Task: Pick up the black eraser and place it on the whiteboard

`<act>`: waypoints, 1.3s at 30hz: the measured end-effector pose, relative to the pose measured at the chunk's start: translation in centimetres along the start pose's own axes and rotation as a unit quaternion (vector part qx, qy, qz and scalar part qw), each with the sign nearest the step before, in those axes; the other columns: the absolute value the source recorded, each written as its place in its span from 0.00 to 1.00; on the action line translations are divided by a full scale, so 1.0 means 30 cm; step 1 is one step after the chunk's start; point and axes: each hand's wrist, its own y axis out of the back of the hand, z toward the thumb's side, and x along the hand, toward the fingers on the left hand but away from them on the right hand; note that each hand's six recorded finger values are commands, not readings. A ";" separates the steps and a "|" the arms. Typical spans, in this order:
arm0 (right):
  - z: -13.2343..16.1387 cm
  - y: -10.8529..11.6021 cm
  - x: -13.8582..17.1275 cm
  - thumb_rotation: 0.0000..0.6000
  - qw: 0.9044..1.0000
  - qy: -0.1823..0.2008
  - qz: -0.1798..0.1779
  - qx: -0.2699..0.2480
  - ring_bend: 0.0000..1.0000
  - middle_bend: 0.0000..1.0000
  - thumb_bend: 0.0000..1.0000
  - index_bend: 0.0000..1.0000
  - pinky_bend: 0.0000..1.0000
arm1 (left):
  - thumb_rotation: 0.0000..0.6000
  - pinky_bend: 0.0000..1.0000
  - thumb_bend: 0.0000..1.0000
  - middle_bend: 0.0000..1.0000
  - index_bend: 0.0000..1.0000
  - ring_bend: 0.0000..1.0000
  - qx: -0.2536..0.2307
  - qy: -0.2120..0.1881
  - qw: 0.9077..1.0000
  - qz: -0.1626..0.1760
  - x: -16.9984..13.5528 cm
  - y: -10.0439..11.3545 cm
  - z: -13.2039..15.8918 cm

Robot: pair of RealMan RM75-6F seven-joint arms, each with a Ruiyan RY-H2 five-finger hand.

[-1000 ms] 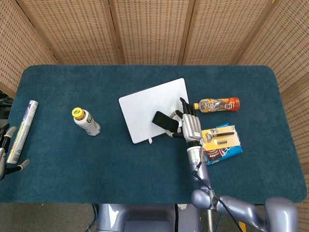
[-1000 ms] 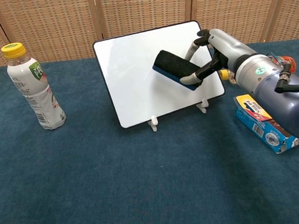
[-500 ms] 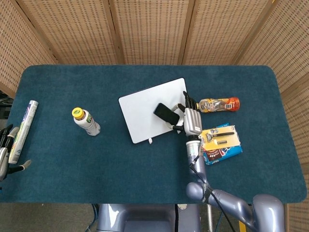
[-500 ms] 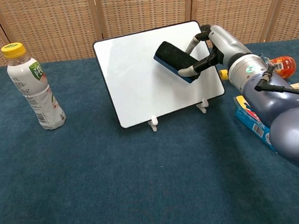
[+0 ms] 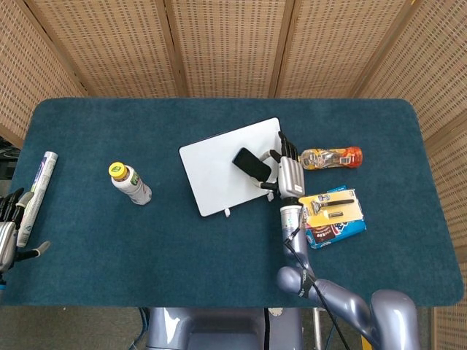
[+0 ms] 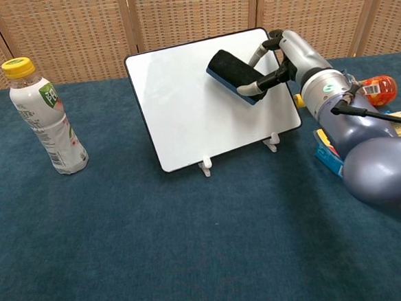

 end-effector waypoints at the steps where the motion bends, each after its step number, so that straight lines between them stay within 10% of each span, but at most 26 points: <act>1: 0.000 -0.001 -0.002 1.00 1.000 0.000 0.000 0.000 0.00 0.01 0.16 0.54 0.00 | 1.00 0.00 0.17 0.00 0.00 0.00 0.000 0.000 1.000 0.000 0.000 -0.001 0.000; 39: -0.057 -0.043 -0.051 1.00 0.997 -0.023 0.000 -0.070 0.00 0.01 0.16 0.54 0.00 | 1.00 0.00 0.17 0.00 0.00 0.00 0.006 0.011 1.000 -0.018 0.023 -0.032 -0.009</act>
